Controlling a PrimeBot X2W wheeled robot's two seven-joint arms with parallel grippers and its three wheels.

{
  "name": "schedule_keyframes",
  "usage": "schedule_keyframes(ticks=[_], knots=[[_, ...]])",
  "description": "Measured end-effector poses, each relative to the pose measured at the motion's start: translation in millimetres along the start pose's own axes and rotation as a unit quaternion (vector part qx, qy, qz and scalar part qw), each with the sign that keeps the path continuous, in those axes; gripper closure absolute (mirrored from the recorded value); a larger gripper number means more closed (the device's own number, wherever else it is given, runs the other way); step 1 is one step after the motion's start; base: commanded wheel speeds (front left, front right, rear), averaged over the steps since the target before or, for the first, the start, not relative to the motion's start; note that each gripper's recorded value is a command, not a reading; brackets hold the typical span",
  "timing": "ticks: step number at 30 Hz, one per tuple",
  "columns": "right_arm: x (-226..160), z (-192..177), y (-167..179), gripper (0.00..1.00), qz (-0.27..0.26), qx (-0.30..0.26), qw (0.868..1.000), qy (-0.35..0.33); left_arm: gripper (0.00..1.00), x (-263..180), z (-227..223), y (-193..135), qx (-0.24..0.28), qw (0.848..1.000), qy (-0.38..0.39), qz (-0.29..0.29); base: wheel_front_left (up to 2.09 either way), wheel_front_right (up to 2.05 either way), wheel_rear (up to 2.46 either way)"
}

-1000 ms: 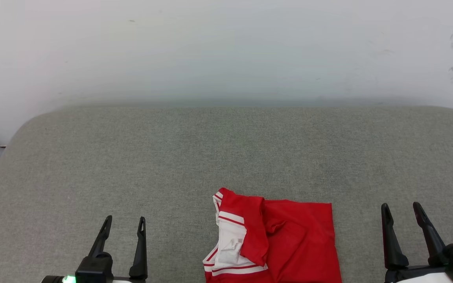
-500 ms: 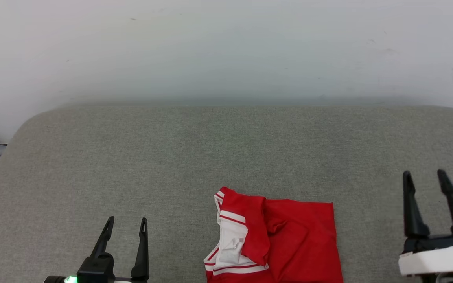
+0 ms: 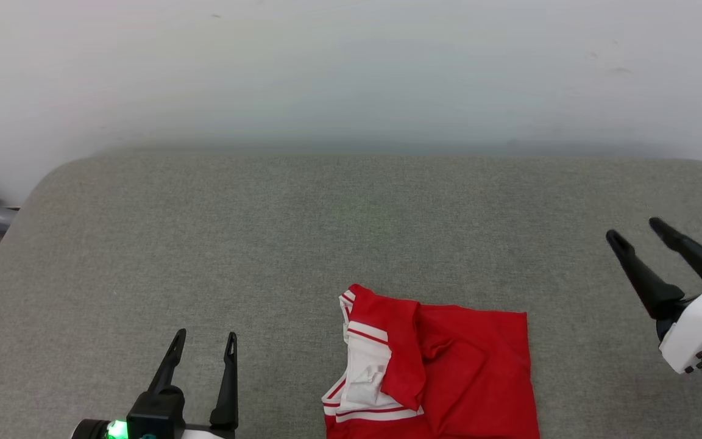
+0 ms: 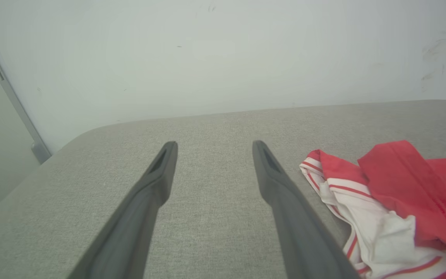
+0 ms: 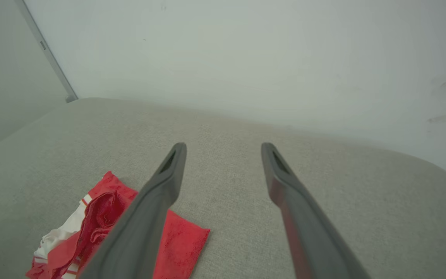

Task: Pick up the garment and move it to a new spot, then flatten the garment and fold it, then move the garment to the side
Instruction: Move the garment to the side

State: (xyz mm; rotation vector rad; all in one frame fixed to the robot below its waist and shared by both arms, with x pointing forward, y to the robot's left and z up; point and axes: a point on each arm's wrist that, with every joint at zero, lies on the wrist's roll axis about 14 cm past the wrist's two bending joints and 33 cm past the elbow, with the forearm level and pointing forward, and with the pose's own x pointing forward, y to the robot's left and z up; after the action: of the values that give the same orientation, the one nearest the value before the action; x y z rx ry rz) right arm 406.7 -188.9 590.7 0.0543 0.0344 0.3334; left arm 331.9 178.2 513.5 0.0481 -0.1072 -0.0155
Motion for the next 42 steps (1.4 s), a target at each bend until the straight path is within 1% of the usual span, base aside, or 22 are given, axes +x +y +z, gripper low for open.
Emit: schedule_keyframes(ticks=[3, 6, 10, 13, 17, 21, 23, 26, 32, 34, 37, 39, 40, 41, 42], knots=[[1.8, -20.4, 8.0, 0.00, 0.030, 0.022, 0.996, 0.078, 0.00, 0.0, -2.0, 0.7, 0.000, 1.000, 0.003, 0.002, 0.00, 0.00, 0.00], [-1.0, -48.4, 16.0, 0.00, 0.054, 0.044, 0.984, 0.165, 0.00, 1.2, -4.4, 0.8, -0.001, 1.000, 0.007, 0.002, 0.00, 0.00, 0.00], [-9.6, -90.2, 21.7, 0.00, 0.075, 0.069, 0.954, 0.282, 0.00, 6.0, -4.6, 1.3, 0.000, 1.000, 0.007, 0.002, 0.00, 0.00, 0.00], [-12.8, -113.5, 24.2, 0.00, 0.081, 0.088, 0.933, 0.338, 0.00, 8.0, -6.8, 2.8, -0.001, 1.000, 0.011, 0.006, 0.00, 0.00, 0.00], [-14.6, -143.8, 31.8, 0.00, 0.090, 0.104, 0.909, 0.395, 0.00, 10.3, -11.7, 5.4, -0.001, 1.000, 0.019, 0.012, 0.00, 0.00, 0.00], [-11.1, -170.3, 45.3, 0.00, 0.101, 0.132, 0.889, 0.426, 0.00, 15.3, -15.7, 7.4, -0.002, 1.000, 0.025, 0.016, 0.00, 0.00, 0.00], [-5.7, -180.1, 50.4, 0.00, 0.103, 0.141, 0.884, 0.434, 0.00, 17.9, -17.7, 8.5, -0.002, 0.999, 0.028, 0.019, 0.00, 0.00, 0.00], [-2.7, -198.5, 61.9, 0.00, 0.111, 0.156, 0.872, 0.451, 0.00, 20.9, -21.9, 10.2, -0.002, 0.999, 0.034, 0.022, 0.00, 0.00, 0.00], [6.5, -221.7, 80.4, 0.00, 0.127, 0.170, 0.858, 0.468, 0.00, 27.7, -27.5, 14.7, 0.001, 0.999, 0.042, 0.029, 0.00, 0.00, 0.00], [8.9, -226.8, 85.1, 0.00, 0.132, 0.171, 0.855, 0.472, 0.00, 28.7, -28.7, 15.6, 0.001, 0.999, 0.043, 0.031, 0.00, 0.00, 0.00], [10.4, -232.3, 89.1, 0.00, 0.134, 0.169, 0.855, 0.471, 0.00, 28.6, -30.4, 16.2, 0.001, 0.998, 0.046, 0.032, 0.00, 0.00, 0.00], [12.0, -233.6, 89.4, 0.00, 0.133, 0.167, 0.859, 0.465, 0.00, 28.2, -31.1, 16.3, 0.000, 0.998, 0.047, 0.033, 0.00, 0.00, 0.00], [12.2, -233.6, 90.3, 0.15, 0.135, 0.165, 0.861, 0.462, 0.00, 28.1, -31.3, 16.4, 0.000, 0.998, 0.048, 0.034, 0.00, 0.00, 0.00], [13.2, -232.8, 90.5, 1.00, 0.137, 0.160, 0.865, 0.456, 0.00, 28.1, -31.2, 16.8, 0.000, 0.998, 0.047, 0.035, 0.00, 0.00, 0.00], [14.1, -232.0, 90.5, 1.00, 0.138, 0.157, 0.868, 0.450, 0.00, 28.0, -31.0, 17.1, 0.000, 0.998, 0.047, 0.036, 0.00, 0.00, 0.00]])
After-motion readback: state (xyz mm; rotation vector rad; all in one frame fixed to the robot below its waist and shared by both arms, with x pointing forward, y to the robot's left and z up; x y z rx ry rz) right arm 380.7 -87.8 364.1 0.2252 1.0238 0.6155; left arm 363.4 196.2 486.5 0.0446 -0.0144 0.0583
